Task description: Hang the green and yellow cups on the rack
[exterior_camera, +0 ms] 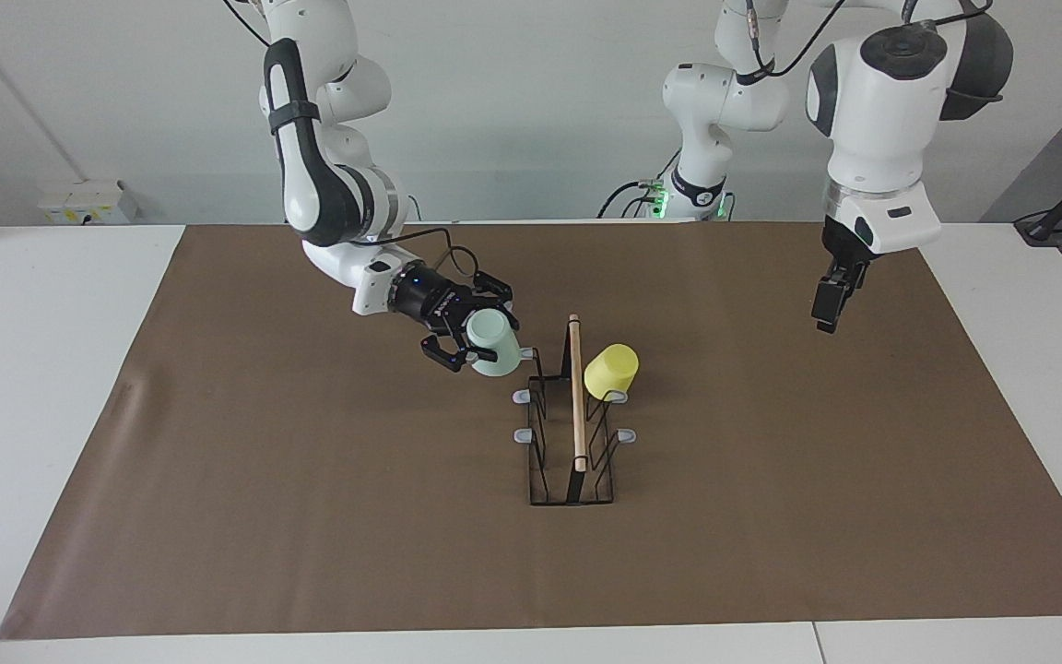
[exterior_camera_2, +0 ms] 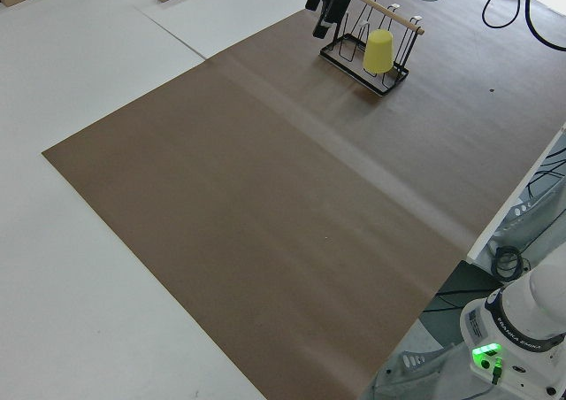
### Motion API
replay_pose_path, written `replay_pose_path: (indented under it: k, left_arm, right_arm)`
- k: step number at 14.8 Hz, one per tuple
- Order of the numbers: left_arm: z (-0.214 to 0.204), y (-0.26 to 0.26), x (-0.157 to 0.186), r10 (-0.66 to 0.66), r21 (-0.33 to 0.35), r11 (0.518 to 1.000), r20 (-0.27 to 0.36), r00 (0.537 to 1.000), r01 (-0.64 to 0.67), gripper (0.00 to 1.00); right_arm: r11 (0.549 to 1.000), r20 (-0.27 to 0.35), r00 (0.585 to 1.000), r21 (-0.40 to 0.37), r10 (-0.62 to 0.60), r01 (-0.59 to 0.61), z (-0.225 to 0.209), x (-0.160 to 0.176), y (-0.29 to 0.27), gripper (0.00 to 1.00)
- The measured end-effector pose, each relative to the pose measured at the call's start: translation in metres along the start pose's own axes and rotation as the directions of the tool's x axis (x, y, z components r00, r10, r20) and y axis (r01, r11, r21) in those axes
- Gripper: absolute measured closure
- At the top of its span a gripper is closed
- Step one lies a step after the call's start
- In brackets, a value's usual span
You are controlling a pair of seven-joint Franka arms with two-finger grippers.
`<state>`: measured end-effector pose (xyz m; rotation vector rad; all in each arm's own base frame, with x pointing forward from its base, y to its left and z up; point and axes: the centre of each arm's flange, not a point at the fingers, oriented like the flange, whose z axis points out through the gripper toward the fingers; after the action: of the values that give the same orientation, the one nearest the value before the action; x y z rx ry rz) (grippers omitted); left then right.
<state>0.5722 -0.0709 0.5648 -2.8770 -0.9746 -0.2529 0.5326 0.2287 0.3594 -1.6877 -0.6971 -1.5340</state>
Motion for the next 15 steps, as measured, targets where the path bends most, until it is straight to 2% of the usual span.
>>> replay_pose_path:
  k: [2, 7, 9, 11, 15]
  left_arm:
    - [0.011, -0.021, 0.010, 0.151, -0.044, 0.988, 0.054, 0.987, -0.149, 0.00]
    - [0.016, -0.039, 0.021, 0.431, -0.124, 0.898, 0.063, 0.900, -0.422, 0.00]
    - [0.019, -0.049, 0.026, 0.502, -0.129, 0.862, 0.071, 0.862, -0.491, 0.00]
    - [0.016, -0.046, 0.019, 0.567, -0.131, 0.822, 0.090, 0.819, -0.554, 0.00]
    - [-0.009, -0.042, 0.010, 0.603, -0.131, 0.797, 0.118, 0.789, -0.589, 0.00]
  right_arm:
    - [1.000, -0.003, 1.000, -0.017, 0.003, -0.003, 0.010, -0.019, -0.008, 0.41]
    - [1.000, -0.043, 0.999, -0.013, 0.005, -0.006, 0.023, -0.034, -0.009, 0.41]
    - [1.000, -0.052, 0.998, -0.018, 0.017, -0.018, 0.027, -0.037, -0.013, 0.41]
    - [1.000, -0.036, 0.999, -0.006, 0.023, -0.024, 0.032, -0.046, -0.022, 0.41]
    - [0.999, -0.016, 0.999, 0.008, 0.032, -0.032, 0.039, -0.062, -0.033, 0.41]
